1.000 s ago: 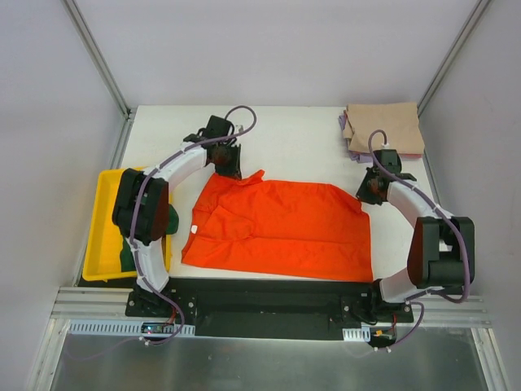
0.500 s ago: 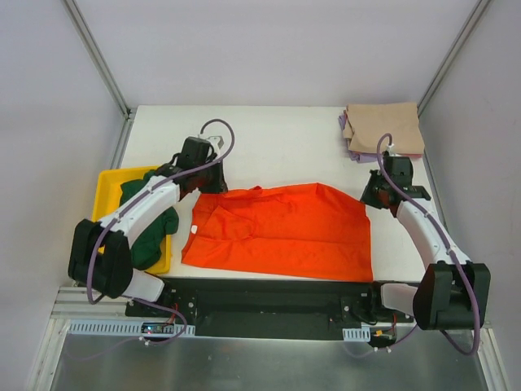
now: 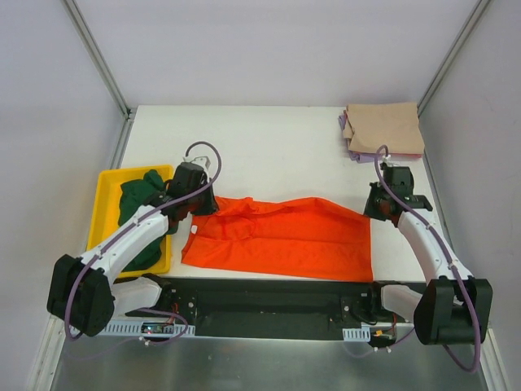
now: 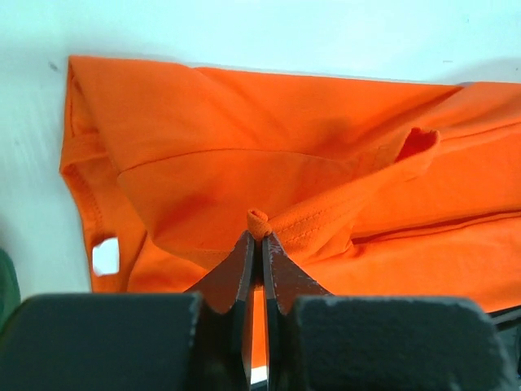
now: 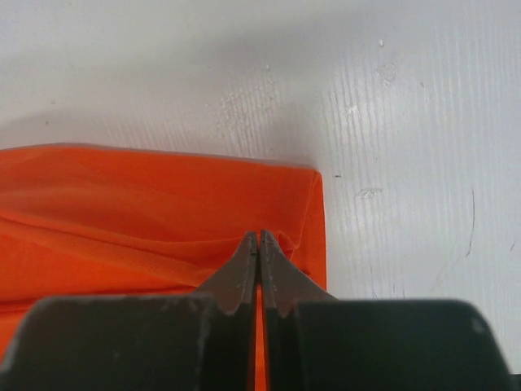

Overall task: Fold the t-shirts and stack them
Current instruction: Fold the other side of the tshirt into a rectangle

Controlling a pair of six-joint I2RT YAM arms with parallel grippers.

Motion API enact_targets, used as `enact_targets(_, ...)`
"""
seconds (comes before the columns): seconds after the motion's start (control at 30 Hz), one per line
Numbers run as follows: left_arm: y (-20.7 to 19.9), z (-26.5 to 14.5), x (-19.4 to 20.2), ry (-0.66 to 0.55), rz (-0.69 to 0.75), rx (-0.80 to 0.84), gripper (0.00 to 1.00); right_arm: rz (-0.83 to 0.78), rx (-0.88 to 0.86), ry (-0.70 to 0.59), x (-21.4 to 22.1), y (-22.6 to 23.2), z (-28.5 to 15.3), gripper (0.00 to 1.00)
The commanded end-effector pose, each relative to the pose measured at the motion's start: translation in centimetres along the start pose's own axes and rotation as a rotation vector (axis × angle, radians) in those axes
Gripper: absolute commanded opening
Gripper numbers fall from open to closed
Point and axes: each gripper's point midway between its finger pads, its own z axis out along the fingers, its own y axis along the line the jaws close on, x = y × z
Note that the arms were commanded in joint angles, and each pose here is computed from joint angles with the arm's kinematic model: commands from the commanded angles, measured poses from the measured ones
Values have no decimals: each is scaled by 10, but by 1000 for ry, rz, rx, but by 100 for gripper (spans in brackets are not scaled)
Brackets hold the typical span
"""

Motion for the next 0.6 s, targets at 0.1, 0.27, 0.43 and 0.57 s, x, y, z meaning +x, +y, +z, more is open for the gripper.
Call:
enact_targets(0.1, 18, -6, 23, -28, -74, -69, 0, -31, 42, 18, 18, -12, 2, 0)
enact_targets(0.27, 28, -9, 34, -41, -88, -86, 0, -15, 93, 39, 29, -21, 6, 0)
enact_targets(0.43, 30, -12, 46, -35, -97, -69, 0, 11, 142, 45, 33, -30, 8, 9)
enact_targets(0.57, 29, -23, 54, -44, -137, -43, 23, 12, 170, 31, 32, -35, 3, 34)
